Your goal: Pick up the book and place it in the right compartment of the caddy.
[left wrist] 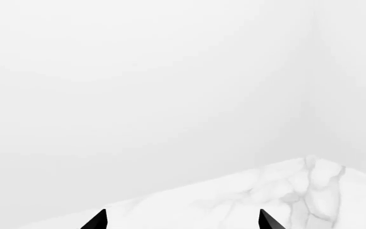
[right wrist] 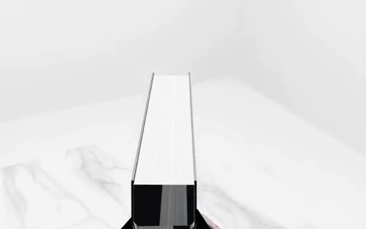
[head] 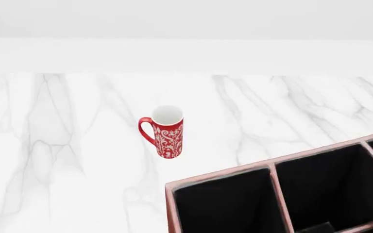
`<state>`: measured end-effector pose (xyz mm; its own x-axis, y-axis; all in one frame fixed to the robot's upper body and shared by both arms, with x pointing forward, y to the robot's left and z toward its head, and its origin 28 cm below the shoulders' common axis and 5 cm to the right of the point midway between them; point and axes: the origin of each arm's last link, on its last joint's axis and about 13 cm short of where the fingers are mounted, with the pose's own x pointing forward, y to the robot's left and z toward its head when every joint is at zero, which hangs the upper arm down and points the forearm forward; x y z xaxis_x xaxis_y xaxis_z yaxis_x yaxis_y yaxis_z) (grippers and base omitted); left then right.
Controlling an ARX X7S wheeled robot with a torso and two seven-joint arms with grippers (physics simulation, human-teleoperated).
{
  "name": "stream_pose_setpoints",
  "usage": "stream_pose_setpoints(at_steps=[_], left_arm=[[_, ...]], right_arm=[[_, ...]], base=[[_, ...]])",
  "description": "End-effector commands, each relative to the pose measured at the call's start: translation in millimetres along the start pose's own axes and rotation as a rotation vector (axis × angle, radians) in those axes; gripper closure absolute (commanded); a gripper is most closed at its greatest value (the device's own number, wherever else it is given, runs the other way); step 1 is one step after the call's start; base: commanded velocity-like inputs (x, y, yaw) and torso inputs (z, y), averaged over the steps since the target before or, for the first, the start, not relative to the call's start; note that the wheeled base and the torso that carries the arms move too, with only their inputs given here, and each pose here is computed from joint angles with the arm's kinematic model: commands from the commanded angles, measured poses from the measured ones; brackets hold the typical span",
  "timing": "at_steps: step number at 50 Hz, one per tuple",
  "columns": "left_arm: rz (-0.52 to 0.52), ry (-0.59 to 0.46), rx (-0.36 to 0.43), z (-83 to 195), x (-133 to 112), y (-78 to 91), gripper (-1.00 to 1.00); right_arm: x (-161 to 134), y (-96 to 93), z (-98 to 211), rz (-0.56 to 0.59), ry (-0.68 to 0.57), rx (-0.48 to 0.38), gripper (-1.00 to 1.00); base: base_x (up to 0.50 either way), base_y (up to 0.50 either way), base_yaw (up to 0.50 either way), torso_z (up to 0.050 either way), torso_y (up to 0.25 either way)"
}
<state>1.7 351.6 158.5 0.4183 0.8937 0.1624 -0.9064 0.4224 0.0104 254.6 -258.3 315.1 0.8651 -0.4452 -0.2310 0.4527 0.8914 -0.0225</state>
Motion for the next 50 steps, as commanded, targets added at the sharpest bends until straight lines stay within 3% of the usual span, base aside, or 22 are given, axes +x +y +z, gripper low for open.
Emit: stream_pose_setpoints(at_steps=[1, 13, 50], left_arm=[[0.005, 0.006, -0.002, -2, 0, -0.4, -1.00], [0.006, 0.003, -0.003, -2, 0, -0.3, -1.00], [-0.002, -0.001, -0.009, -2, 0, -2.7, -1.00]], right_arm=[[-10, -3.4, -4, -0.029, 0.011, 0.006, 1.00], [-19, -3.7, -13, -0.043, 0.023, -0.014, 1.00], [-5, -2.9, -37, -0.089, 0.093, -0.030, 1.00]], base=[[0.00, 0.00, 0.00, 0.000, 0.000], [0.00, 0.00, 0.00, 0.000, 0.002], [0.00, 0.00, 0.00, 0.000, 0.001]])
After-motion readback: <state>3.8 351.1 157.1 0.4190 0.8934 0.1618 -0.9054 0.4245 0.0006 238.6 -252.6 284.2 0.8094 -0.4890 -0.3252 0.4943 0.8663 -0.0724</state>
